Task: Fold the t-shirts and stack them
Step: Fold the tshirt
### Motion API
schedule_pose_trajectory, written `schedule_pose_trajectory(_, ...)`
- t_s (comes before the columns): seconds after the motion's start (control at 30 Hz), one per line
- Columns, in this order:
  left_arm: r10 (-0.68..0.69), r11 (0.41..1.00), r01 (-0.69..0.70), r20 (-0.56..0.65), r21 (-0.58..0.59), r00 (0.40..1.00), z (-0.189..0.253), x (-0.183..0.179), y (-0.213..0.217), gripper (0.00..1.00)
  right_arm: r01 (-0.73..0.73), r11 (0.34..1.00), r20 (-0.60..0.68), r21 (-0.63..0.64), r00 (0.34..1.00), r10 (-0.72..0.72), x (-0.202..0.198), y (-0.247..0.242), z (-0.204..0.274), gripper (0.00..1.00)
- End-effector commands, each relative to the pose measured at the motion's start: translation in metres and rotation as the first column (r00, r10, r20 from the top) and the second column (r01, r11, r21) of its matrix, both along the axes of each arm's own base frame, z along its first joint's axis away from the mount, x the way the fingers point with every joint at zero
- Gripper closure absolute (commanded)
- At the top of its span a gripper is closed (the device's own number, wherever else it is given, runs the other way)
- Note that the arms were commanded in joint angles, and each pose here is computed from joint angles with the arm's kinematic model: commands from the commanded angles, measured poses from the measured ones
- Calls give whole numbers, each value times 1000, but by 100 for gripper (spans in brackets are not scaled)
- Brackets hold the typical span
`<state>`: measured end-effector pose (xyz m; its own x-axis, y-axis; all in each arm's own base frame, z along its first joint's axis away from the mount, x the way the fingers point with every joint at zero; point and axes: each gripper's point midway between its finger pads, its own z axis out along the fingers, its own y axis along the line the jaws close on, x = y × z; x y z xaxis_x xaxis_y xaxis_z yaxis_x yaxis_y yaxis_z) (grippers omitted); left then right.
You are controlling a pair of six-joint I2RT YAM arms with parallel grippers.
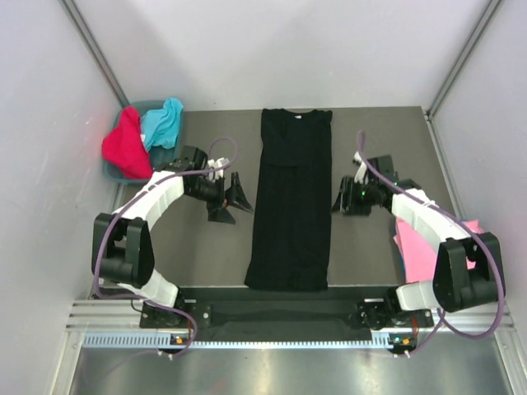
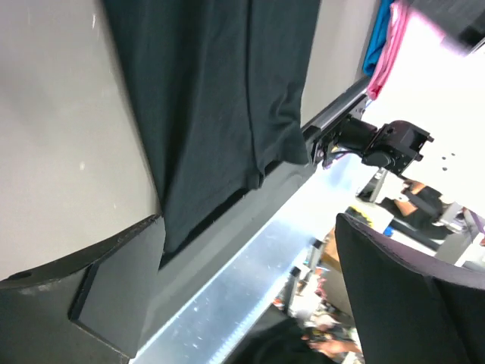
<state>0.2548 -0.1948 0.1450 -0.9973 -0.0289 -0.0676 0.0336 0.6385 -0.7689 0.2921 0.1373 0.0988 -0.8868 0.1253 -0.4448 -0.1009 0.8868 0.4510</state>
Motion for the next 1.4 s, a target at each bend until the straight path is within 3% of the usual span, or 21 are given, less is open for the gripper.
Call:
schedule_pose_trajectory(0.0, 49, 998, -49, 26, -26, 998, 17, -11, 3, 5, -52, 994, -79, 99, 995, 60, -44, 20, 5, 51)
schedule_pose_trajectory(0.17, 33, 998, -26, -117, 59, 993, -33, -54, 19, 11, -64, 976, -330, 207, 935, 131, -113, 41, -27, 56)
schedule_pose_trajectory(0.3, 36, 997, -20, -219, 71, 975, -59, -81, 23, 22, -81, 977, -434, 196, 887, 160, -153, 45, -45, 59)
schedule_pose_trajectory(0.57, -17, 994, 45, -283, 96, 959, -83, -113, 8, 25, -117, 986, -524, 116, 837, 161, -189, 38, -64, 63)
schedule_pose_trajectory(0.7, -38, 988, 82, -314, 129, 949, -96, -129, 3, 28, -107, 985, -539, 136, 826, 164, -192, 45, -72, 63)
schedule_pose_trajectory(0.93, -2, 984, 61, -329, 170, 944, -113, -126, 1, 40, -102, 987, -534, 127, 831, 155, -187, 47, -76, 63)
schedule_pose_trajectory(1.37, -33, 982, 87, -305, 166, 952, -127, -119, -26, 46, -92, 987, -526, 132, 838, 148, -185, 48, -81, 62)
